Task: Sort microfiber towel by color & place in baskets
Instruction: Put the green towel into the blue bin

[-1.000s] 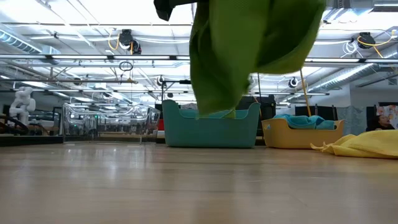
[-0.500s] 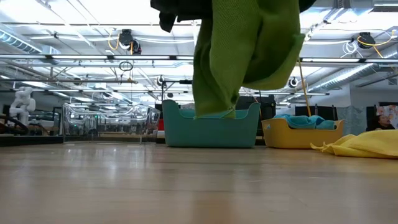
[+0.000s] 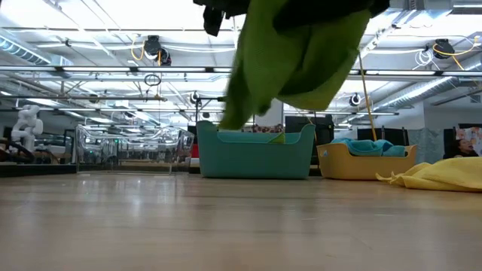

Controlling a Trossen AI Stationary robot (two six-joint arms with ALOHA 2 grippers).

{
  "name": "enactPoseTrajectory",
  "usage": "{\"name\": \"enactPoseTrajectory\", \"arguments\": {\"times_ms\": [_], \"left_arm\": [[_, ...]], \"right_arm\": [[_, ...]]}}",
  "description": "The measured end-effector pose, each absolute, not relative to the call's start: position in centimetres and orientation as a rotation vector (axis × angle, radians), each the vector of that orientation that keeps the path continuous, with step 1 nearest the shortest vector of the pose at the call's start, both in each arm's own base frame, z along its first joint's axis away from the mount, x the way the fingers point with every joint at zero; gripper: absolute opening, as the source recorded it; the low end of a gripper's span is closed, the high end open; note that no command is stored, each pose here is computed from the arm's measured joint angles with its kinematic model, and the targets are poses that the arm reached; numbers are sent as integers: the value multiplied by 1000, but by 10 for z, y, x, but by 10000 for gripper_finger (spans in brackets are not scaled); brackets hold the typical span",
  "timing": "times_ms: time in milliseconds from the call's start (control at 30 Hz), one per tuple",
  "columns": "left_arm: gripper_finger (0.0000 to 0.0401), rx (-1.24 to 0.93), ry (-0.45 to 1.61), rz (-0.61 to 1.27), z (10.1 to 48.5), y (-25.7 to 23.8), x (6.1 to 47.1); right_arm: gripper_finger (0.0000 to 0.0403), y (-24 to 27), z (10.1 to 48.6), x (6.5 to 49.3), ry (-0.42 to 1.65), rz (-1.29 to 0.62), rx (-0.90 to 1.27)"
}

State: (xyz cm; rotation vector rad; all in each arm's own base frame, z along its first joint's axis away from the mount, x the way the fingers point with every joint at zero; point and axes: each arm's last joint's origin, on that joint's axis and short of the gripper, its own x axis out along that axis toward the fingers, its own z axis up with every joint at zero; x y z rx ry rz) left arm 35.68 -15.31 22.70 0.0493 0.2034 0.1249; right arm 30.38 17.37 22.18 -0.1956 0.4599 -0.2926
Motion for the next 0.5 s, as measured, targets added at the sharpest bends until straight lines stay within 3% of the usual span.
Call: {"name": "enactPoseTrajectory", "arguments": {"times_ms": [133, 267, 500], "left_arm": [[6, 41, 204, 66, 227, -155, 357], [14, 24, 197, -8, 228, -158, 357], [80, 27, 216, -81, 227, -168, 352]], "right_arm": [[255, 173, 222, 305, 455, -296, -195], [170, 173, 222, 305, 459, -289, -210], [18, 176, 224, 302, 472, -249, -277]]}}
